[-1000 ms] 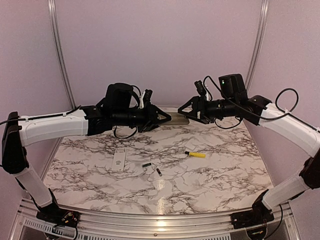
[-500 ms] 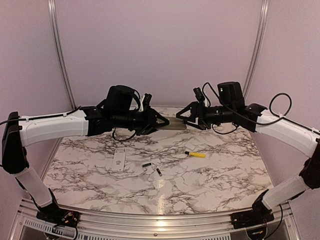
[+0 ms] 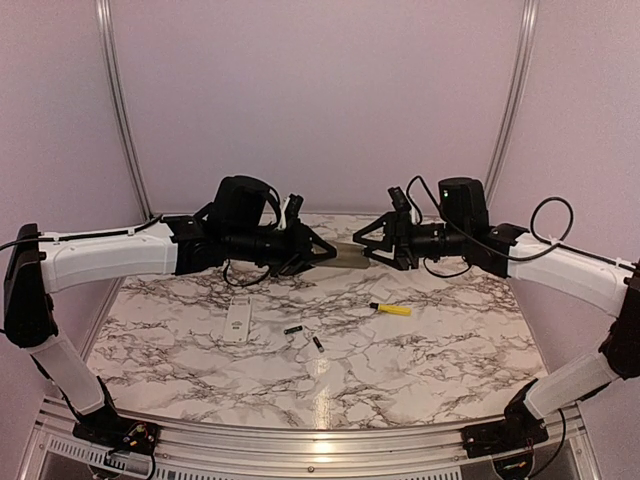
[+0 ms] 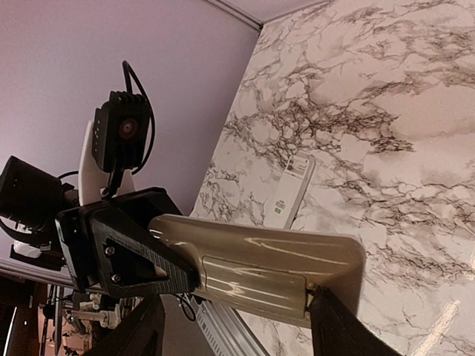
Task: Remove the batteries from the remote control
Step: Remove the battery cover from the remote control.
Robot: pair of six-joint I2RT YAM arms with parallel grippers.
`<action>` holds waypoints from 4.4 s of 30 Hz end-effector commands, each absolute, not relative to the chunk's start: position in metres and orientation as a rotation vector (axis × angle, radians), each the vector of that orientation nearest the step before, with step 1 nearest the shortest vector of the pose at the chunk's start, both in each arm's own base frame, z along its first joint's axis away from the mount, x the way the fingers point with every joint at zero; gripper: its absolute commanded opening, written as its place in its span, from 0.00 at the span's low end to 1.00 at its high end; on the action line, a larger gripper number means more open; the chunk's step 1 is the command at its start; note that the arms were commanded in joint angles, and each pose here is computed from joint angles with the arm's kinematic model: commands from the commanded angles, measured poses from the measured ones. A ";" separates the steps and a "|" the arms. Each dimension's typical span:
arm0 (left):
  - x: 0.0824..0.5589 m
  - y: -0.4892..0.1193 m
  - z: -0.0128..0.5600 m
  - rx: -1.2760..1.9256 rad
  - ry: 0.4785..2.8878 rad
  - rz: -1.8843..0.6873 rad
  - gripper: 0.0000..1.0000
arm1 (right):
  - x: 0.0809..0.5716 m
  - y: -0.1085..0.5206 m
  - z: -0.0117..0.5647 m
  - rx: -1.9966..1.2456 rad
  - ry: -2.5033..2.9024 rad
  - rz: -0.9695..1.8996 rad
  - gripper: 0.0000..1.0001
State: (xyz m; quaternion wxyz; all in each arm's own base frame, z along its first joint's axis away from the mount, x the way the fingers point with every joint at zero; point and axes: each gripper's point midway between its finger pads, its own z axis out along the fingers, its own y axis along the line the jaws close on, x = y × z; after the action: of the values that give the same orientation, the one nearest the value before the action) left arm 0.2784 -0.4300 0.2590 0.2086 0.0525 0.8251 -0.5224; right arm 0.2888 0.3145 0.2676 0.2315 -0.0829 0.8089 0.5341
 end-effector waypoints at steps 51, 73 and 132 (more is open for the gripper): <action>0.226 -0.425 0.370 0.492 1.843 -1.742 0.00 | 0.244 0.328 0.311 -0.416 2.037 1.966 0.65; 0.218 -0.418 0.383 0.518 1.788 -1.761 0.00 | 0.237 0.328 0.328 -0.454 1.989 2.024 0.65; 0.211 -0.404 0.378 0.519 1.767 -1.736 0.00 | 0.218 0.342 0.363 -0.549 1.837 2.224 0.62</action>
State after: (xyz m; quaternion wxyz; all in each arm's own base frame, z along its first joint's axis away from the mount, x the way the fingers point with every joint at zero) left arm 0.2372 -0.3926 0.3433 0.2870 0.1338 0.7272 -0.6091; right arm 0.2408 0.3228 0.3749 0.1629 -0.1598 0.6174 0.7529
